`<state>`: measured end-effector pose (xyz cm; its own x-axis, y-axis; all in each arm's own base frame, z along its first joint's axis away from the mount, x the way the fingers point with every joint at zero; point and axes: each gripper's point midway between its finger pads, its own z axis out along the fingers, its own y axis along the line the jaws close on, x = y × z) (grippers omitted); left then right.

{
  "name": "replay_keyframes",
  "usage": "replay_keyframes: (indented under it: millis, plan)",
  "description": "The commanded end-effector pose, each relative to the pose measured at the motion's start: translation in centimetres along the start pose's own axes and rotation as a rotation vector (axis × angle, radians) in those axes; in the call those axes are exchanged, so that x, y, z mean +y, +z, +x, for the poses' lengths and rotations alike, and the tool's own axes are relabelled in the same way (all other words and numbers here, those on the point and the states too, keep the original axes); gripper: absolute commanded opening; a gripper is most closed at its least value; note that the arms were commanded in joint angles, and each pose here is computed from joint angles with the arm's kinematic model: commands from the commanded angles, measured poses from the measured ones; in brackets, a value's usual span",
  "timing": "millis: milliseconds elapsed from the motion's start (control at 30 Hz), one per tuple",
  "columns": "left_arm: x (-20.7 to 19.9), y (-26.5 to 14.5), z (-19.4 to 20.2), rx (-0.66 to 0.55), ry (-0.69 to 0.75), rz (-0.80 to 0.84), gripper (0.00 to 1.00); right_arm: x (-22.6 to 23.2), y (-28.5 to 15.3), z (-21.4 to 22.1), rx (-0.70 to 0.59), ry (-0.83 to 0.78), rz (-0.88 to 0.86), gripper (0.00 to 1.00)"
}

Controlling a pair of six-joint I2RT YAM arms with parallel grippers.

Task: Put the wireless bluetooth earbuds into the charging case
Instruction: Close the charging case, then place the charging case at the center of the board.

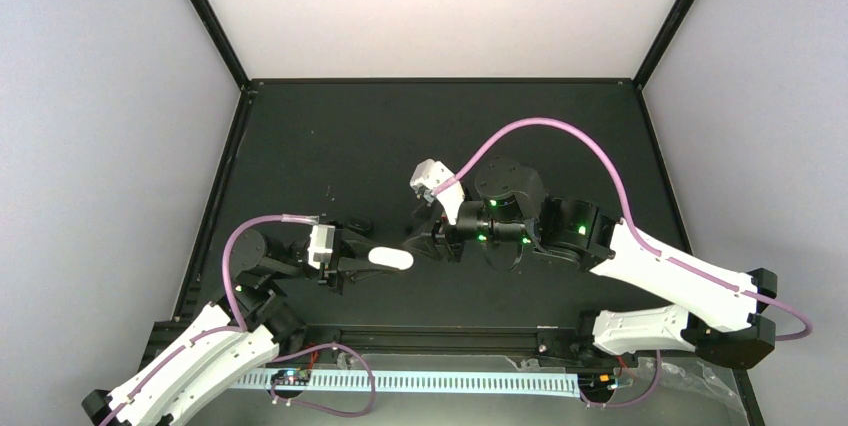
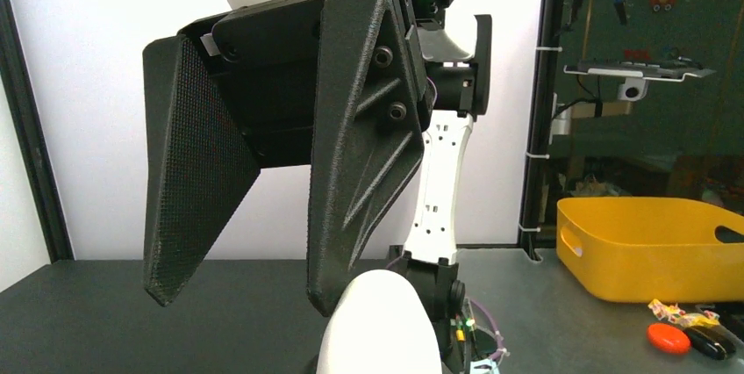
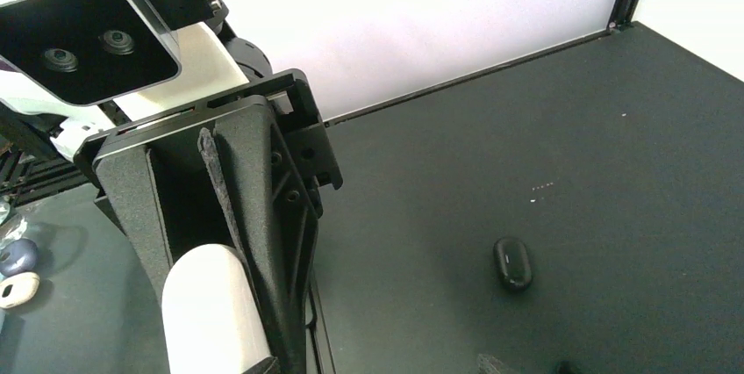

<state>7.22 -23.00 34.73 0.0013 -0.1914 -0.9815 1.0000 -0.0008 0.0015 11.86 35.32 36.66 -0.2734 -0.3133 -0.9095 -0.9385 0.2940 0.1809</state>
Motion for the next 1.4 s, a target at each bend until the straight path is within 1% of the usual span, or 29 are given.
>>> replay_keyframes:
  millis: [0, 67, 133, 233, 267, 333, 367, 433, 500, 567, 633, 667, 700, 733, 767, 833, 900, 967, 1133, 1233, 1300, 1367]
  plan:
    - [-0.1, 0.1, -1.3, -0.035, 0.038, -0.005, 0.01, -0.5, -0.9, -1.1, -0.036, -0.007, 0.038, 0.57]
    - [0.3, 0.0, -1.2, -0.029, 0.031, -0.026, 0.02, -1.6, -1.8, -1.9, -0.101, 0.008, 0.104, 0.58]
    - [0.9, 0.0, -0.9, -0.028, 0.009, -0.061, 0.02, -1.5, -3.2, -2.8, -0.169, 0.001, 0.107, 0.59]
    - [2.7, -0.1, -0.1, -0.027, -0.065, -0.151, 0.02, -1.5, -4.0, -3.1, -0.197, 0.012, 0.114, 0.61]
    - [4.2, -0.3, 0.4, -0.023, -0.115, -0.228, 0.02, -2.3, -4.3, -3.1, -0.210, 0.031, 0.160, 0.62]
    - [7.2, -0.7, 1.6, -0.004, -0.195, -0.385, 0.02, -4.9, -5.6, -3.0, -0.272, 0.080, 0.306, 0.63]
    - [8.8, -1.1, 2.3, 0.018, -0.235, -0.470, 0.02, -6.2, -6.4, -2.6, -0.299, 0.100, 0.380, 0.63]
    - [11.8, -2.0, 3.9, 0.076, -0.313, -0.631, 0.01, -7.9, -7.3, -1.7, -0.323, 0.137, 0.462, 0.65]
    - [14.5, -2.7, 5.8, 0.140, -0.394, -0.744, 0.02, -8.7, -6.8, -0.1, -0.297, 0.168, 0.475, 0.66]
    - [17.2, -3.5, 7.6, 0.178, -0.495, -0.822, 0.02, -9.2, -5.9, 1.6, -0.257, 0.187, 0.487, 0.66]
    - [19.8, -4.3, 9.6, 0.179, -0.623, -0.854, 0.02, -9.7, -5.0, 3.4, -0.222, 0.208, 0.499, 0.66]
    - [21.5, -4.6, 10.7, 0.168, -0.688, -0.867, 0.02, -9.9, -4.7, 4.2, -0.211, 0.219, 0.503, 0.66]
    - [22.7, -5.1, 11.0, 0.145, -0.730, -0.875, 0.01, -10.0, -4.4, 4.9, -0.201, 0.228, 0.502, 0.66]
    - [24.2, -5.7, 12.7, 0.154, -0.806, -0.899, 0.02, -10.1, -4.2, 5.8, -0.190, 0.239, 0.501, 0.66]
    - [25.5, -6.0, 13.8, 0.169, -0.849, -0.909, 0.02, -10.0, -4.2, 6.1, -0.191, 0.250, 0.492, 0.66]
    - [27.9, -6.6, 16.5, 0.243, -0.945, -0.940, 0.02, -9.9, -4.1, 7.2, -0.174, 0.266, 0.483, 0.66]
    - [30.1, -7.1, 19.0, 0.310, -0.993, -0.980, 0.02, -9.9, -4.3, 8.0, -0.161, 0.277, 0.481, 0.67]
    - [31.9, -7.9, 20.8, 0.334, -1.036, -1.011, 0.01, -9.9, -4.7, 8.5, -0.150, 0.282, 0.484, 0.67]
    - [36.0, -10.0, 23.0, 0.395, -1.040, -1.120, 0.02, -9.9, -5.7, 9.4, -0.134, 0.289, 0.496, 0.67]
    - [37.7, -11.3, 24.7, 0.441, -1.056, -1.165, 0.02, -10.0, -5.9, 10.1, -0.125, 0.294, 0.502, 0.67]
    - [38.2, -12.1, 26.1, 0.467, -1.085, -1.188, 0.02, -10.1, -6.0, 10.3, -0.120, 0.295, 0.507, 0.67]
    - [38.8, -12.7, 26.9, 0.495, -1.083, -1.212, 0.02, -10.1, -6.1, 10.6, -0.109, 0.293, 0.511, 0.67]
